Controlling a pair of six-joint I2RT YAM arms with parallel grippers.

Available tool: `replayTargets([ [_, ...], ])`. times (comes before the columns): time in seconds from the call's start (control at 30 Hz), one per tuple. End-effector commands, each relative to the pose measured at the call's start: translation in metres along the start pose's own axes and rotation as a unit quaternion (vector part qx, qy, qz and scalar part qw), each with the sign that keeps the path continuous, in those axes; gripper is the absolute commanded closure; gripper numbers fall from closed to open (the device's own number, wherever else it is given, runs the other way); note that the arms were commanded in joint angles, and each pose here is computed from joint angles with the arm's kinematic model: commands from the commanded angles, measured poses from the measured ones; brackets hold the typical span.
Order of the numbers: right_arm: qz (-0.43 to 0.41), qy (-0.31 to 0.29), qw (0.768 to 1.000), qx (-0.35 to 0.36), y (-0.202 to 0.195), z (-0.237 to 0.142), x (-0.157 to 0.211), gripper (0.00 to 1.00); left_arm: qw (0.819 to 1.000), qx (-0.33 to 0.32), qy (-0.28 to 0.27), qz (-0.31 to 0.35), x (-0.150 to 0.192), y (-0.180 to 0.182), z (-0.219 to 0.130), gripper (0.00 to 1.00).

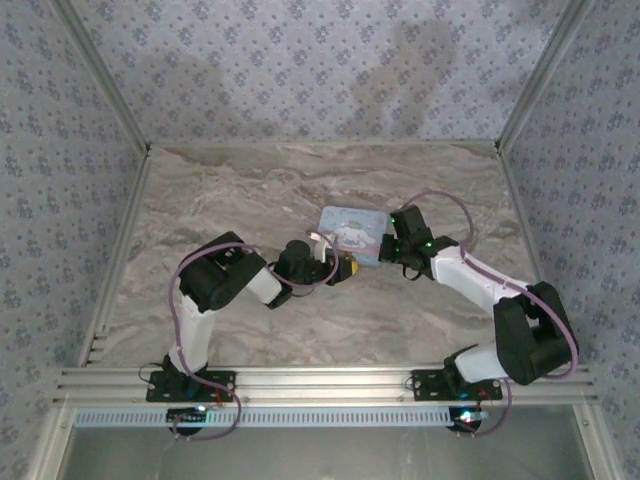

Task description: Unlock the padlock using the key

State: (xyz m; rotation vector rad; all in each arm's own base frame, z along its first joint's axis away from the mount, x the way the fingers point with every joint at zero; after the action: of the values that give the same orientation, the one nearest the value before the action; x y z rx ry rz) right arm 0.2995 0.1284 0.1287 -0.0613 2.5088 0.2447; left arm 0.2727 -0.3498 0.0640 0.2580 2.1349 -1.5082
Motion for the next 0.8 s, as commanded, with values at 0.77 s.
replayTargets([
  [0.77, 0.05, -0.154, 0.954, -0.253, 0.003, -0.105, 0.014, 1.0, 0.976, -0.065, 0.081, -0.189, -0.037, -0.052, 0.001, 1.0],
])
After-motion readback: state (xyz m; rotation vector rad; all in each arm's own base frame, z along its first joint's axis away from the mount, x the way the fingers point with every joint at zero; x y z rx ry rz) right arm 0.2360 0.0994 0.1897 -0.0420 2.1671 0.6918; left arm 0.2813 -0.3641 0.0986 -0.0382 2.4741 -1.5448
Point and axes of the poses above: each hand's point on the last joint's axis, 136 mm out from that joint toward the fingers, its own z axis out along the fingers, its own y axis along the line the jaws close on, x = y × z, the point moved 5 cm from there along -z, back along the fingers, and after that the axes turned 7 degrees about -z, right-handed, at the moved point
